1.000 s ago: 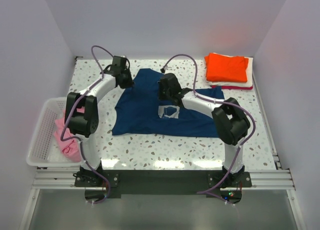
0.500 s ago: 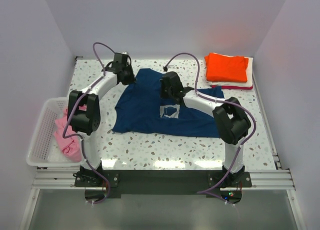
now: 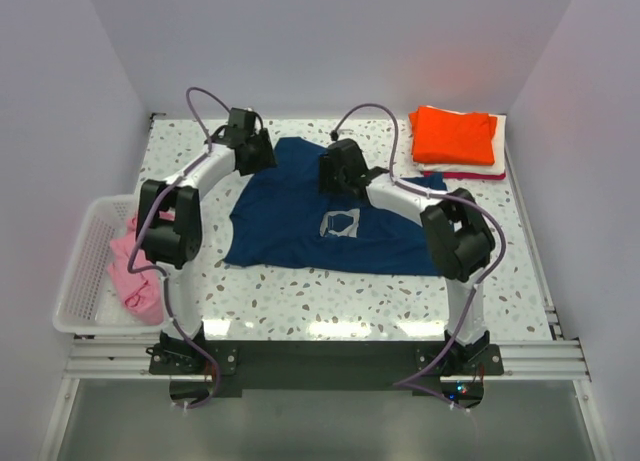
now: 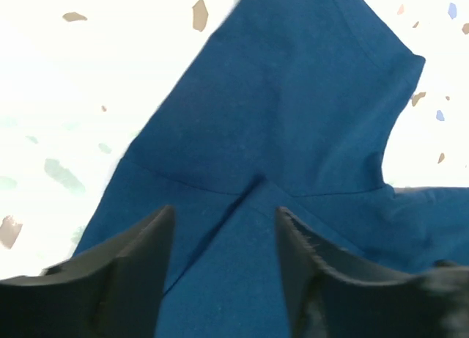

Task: Fold and stack the t-shirts
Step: Fold the tshirt

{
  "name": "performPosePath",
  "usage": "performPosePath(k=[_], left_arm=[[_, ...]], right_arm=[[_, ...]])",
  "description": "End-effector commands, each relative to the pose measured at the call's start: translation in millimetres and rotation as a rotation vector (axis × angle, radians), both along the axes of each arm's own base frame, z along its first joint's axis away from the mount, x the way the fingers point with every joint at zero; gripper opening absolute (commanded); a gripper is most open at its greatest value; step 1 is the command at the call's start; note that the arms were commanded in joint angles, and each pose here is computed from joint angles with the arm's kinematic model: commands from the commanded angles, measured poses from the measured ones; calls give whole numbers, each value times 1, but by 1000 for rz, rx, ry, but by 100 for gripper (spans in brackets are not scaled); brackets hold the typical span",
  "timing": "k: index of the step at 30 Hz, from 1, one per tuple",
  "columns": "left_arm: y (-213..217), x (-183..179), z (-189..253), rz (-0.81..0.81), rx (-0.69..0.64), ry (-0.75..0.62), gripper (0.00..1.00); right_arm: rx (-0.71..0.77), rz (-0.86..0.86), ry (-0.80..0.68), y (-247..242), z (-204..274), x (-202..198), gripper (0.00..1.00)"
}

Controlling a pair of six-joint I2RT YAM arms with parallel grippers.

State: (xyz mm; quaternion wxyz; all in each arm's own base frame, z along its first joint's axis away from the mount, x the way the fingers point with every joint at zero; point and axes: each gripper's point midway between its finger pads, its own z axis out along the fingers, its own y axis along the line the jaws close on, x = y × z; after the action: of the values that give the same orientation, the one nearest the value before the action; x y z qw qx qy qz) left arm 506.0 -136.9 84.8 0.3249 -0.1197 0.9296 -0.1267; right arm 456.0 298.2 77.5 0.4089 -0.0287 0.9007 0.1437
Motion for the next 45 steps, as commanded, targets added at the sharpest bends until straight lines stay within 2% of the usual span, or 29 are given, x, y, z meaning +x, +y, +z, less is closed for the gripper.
performPosePath(k=[1,3,4,5,7,8,10,11,13,14,19,26,30,35,39,45], left_arm=[[19,-4,55,68,30,-96,64],[25,-32,43,101,25,-46,65],[30,-43,59,136,12,-74,66],[38,-64,42,164,29,-18,67],[46,-90,49,217,13,-18,65],[50,-114,26,233,17,36,64],[53,-135,33,273,-23,7,60],[57,-156,12,286,-17,51,59],[52,-166,18,267,-73,9,54],[50,-179,3,251,-85,34,52],[29,-179,-8,188,-189,-3,41],[23,-166,-31,189,-186,18,35],[39,-172,-58,268,-100,103,31],[61,-192,-80,349,5,188,30],[82,-200,-80,418,94,201,31],[94,-202,-71,437,111,190,31]], right_arm=[[-11,-35,-59,-16,50,10,63],[-44,-64,-21,-31,52,-5,71],[-47,-88,-32,-40,68,-12,73],[-72,-105,3,-51,59,-25,73],[-85,-148,52,-68,53,-48,73],[-88,-167,90,-81,46,-68,73],[-87,-200,113,-96,41,-88,73],[-89,-215,130,-110,35,-106,73],[-69,-258,151,-128,27,-118,73],[-83,-276,185,-142,10,-132,72],[-19,-389,225,-187,-10,-143,71],[-41,-504,281,-221,-38,-149,71],[-57,-542,332,-235,-54,-156,70],[-61,-587,388,-252,-69,-172,70],[-44,-607,437,-259,-71,-176,70],[-33,-608,531,-261,-75,-190,70]])
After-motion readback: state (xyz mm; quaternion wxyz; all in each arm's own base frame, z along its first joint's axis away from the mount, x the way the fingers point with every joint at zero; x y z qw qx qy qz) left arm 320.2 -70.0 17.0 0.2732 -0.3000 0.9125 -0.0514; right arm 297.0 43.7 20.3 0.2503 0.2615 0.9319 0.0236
